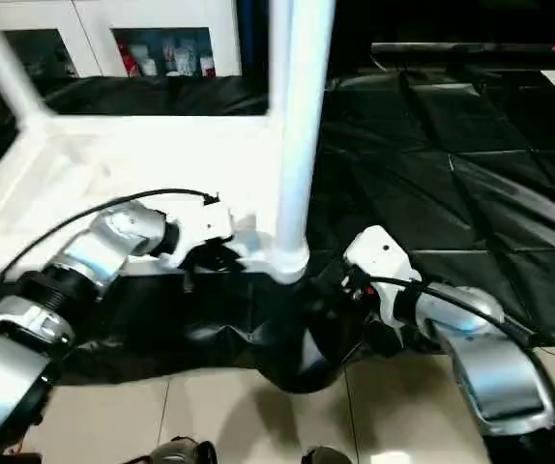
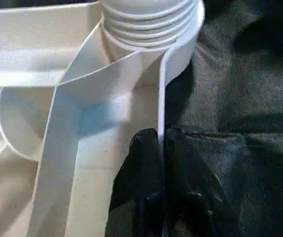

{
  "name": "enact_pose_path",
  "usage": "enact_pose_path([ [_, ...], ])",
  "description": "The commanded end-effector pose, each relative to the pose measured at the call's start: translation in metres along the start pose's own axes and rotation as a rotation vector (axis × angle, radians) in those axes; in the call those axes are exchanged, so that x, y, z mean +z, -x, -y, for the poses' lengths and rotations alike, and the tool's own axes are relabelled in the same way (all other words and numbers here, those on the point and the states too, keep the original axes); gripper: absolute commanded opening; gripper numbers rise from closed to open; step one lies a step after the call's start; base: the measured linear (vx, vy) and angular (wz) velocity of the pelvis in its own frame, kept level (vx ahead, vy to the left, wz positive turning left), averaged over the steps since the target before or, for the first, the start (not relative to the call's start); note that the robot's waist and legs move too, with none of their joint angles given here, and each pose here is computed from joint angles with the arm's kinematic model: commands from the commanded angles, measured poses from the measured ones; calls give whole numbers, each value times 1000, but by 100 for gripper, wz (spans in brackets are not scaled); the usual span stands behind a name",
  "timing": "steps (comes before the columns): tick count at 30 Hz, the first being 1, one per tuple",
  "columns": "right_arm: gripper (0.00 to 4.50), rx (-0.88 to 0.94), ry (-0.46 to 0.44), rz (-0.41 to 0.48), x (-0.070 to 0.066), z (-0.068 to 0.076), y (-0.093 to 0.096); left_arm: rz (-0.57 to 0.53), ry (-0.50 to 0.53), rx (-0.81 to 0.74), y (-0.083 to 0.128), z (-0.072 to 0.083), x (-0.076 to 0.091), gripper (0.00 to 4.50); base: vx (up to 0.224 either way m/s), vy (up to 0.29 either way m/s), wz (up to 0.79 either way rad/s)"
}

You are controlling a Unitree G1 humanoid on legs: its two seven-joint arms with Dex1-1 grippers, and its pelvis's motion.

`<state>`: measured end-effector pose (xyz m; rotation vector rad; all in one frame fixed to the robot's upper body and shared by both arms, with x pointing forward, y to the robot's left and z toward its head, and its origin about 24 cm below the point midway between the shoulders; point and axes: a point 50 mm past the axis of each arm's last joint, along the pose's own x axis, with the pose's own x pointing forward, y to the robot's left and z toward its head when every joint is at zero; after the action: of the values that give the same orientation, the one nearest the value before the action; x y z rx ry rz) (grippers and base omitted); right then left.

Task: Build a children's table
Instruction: Rotate leg to tighten

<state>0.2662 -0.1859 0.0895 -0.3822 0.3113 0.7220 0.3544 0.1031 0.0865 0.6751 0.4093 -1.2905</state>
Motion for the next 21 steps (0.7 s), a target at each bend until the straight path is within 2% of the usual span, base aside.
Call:
enact_pose_path([
  [1, 316, -41, 6, 15, 5, 7, 1, 26, -10, 71, 3, 0, -7, 1, 0, 0, 0],
  [4, 316, -48, 8, 13, 6, 7, -1, 47, -68, 116, 3, -2, -5, 1, 0, 0, 0],
  [5, 316, -52, 7, 13, 6, 7, -1, 48, -123, 126, 3, -1, -4, 1, 0, 0, 0],
  [11, 316, -63, 10, 10, 5, 8, -2, 33, -181, 162, 8, -5, -7, 1, 0, 0, 0],
  [12, 316, -66, 11, 10, 6, 7, -3, 18, -181, 204, 11, -9, -8, 29, 0, 0, 0],
  [14, 316, -75, 5, 18, 7, 6, -6, -8, -208, 183, 15, -11, -11, 59, 0, 0, 0],
  [16, 316, -78, 0, 20, 7, 6, -7, -27, -207, 187, 17, -12, -14, 59, 0, 0, 0],
  [17, 316, -78, -1, 21, 7, 5, -7, -29, -209, 188, 17, -12, -14, 87, 0, 0, 0],
  [21, 316, -72, -13, 34, 6, 0, -10, -58, -254, 186, 27, -14, -17, 98, 0, 0, 0],
])
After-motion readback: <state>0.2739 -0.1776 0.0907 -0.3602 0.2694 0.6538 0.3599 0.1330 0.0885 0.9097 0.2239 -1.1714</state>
